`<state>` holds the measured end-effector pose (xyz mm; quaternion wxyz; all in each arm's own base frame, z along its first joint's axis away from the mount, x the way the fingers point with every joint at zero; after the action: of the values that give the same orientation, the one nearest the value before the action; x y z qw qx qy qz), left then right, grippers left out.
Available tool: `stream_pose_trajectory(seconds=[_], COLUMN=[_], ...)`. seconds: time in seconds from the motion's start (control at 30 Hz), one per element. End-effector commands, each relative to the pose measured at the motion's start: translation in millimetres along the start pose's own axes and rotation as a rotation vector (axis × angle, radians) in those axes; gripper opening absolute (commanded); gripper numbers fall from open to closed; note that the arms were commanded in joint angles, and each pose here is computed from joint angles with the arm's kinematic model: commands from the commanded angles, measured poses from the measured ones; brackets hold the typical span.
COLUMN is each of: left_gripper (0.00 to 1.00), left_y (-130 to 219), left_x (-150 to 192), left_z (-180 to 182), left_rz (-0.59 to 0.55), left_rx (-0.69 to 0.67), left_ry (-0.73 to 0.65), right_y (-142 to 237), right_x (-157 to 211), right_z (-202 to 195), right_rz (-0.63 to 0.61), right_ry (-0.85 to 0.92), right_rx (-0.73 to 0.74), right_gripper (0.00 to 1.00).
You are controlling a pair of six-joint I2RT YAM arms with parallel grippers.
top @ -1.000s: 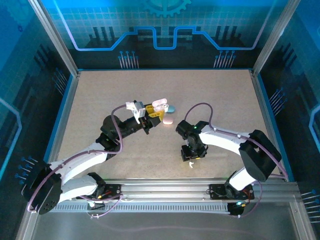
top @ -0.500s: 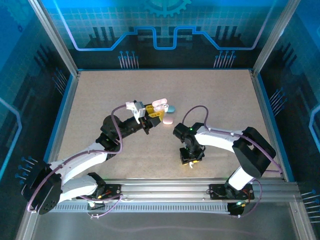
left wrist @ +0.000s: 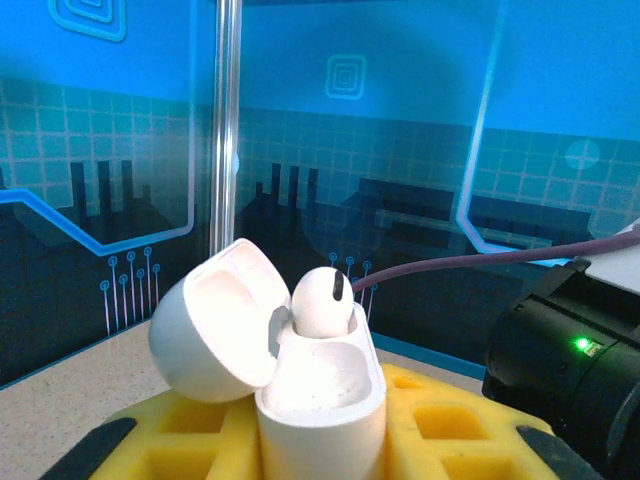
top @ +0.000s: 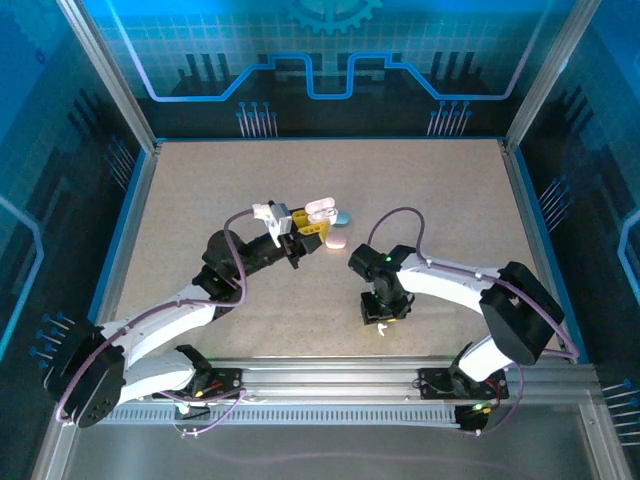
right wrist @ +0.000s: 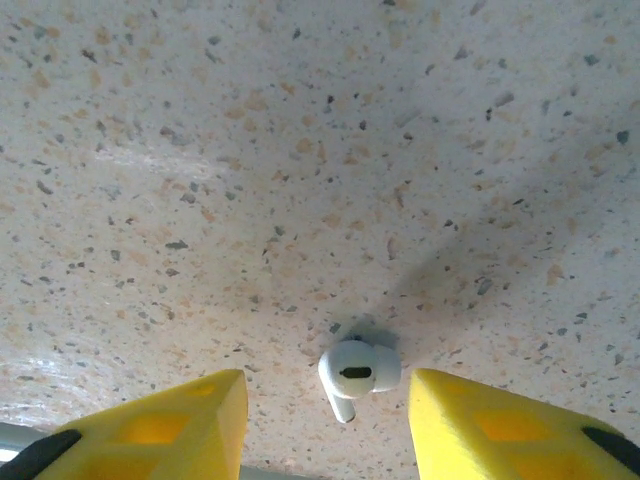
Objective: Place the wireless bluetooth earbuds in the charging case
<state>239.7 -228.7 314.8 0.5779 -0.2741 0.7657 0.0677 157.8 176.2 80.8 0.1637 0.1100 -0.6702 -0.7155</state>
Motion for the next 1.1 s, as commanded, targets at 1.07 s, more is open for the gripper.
stream_pose_trajectory(seconds=[1.07], left_gripper=[0.26], left_y=[-2], left_x=[-4], left_z=[-4], left_rz=[-0.021], left_rx=[0.018], left_ry=[-0.008], right_y=[-20], right_x=[8], right_z=[-10], right_rz=[0.023], right_ry=[-0.115], right_rx=[0.018], right_gripper=[0.42])
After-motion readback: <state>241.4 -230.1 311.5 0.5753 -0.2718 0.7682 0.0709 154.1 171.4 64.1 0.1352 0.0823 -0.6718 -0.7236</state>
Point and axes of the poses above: each hand's point on the last joint's axis, 136 mm out from that joint toward the fingers, its own y axis back along the fingers, its own z axis along the line the jaws close on, x = y × z, the point moved 5 cm from there along y, back along the fingers, and after that the axes turned 14 degrees about y, right-handed, at the moved point
